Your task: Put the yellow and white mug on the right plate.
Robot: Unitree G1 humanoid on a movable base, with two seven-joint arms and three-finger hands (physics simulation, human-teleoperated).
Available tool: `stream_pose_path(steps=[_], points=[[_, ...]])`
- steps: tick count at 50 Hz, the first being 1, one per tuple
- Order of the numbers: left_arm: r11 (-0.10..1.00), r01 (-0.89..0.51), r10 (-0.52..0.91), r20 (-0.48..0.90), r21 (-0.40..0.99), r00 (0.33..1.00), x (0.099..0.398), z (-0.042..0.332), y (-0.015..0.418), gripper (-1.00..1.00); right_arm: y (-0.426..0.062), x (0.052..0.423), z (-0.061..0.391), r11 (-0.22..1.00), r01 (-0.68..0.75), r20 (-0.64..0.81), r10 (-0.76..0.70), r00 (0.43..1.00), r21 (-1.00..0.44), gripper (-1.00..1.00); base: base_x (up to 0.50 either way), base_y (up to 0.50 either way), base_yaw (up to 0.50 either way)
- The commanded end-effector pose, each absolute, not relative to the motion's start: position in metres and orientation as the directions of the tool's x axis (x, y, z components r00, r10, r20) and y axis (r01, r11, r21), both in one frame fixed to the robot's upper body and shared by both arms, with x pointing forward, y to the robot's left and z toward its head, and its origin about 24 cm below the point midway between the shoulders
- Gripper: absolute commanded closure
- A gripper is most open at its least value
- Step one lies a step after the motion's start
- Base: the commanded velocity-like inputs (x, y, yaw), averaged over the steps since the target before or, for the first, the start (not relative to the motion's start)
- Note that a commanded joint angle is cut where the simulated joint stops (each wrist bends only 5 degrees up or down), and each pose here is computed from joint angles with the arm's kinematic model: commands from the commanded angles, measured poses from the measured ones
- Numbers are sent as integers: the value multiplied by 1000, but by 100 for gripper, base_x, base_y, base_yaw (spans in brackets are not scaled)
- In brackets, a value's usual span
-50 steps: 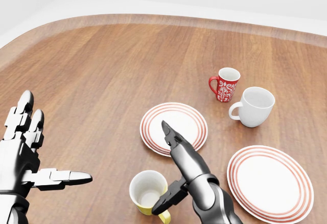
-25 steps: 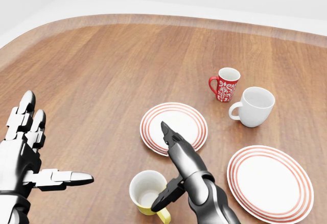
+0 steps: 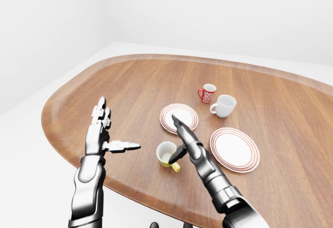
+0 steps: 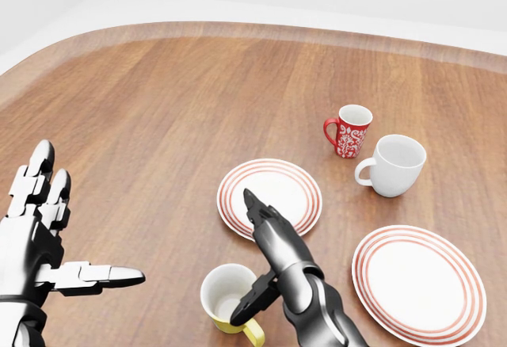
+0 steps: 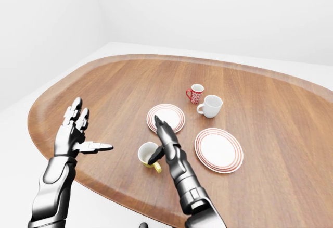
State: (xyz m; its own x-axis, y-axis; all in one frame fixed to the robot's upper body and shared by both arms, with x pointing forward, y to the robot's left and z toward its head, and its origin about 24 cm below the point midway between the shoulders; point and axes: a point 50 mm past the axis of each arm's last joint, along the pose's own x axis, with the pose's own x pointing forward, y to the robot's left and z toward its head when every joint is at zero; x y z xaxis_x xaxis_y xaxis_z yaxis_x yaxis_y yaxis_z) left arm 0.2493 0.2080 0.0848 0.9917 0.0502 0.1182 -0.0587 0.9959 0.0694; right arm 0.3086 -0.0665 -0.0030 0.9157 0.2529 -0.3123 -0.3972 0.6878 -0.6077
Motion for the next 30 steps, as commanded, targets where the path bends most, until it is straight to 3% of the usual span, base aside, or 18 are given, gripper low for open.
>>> stream_pose_path(steps=[1,30], points=[[996,-60,51,122,68,991,249,86,209,-100,-62,309,-7,670,-404,-319,254,913,-622,-100,0,0,0],[997,-56,49,114,61,992,250,84,208,-100,-54,308,-13,618,-420,-319,273,908,-665,-100,0,0,0]])
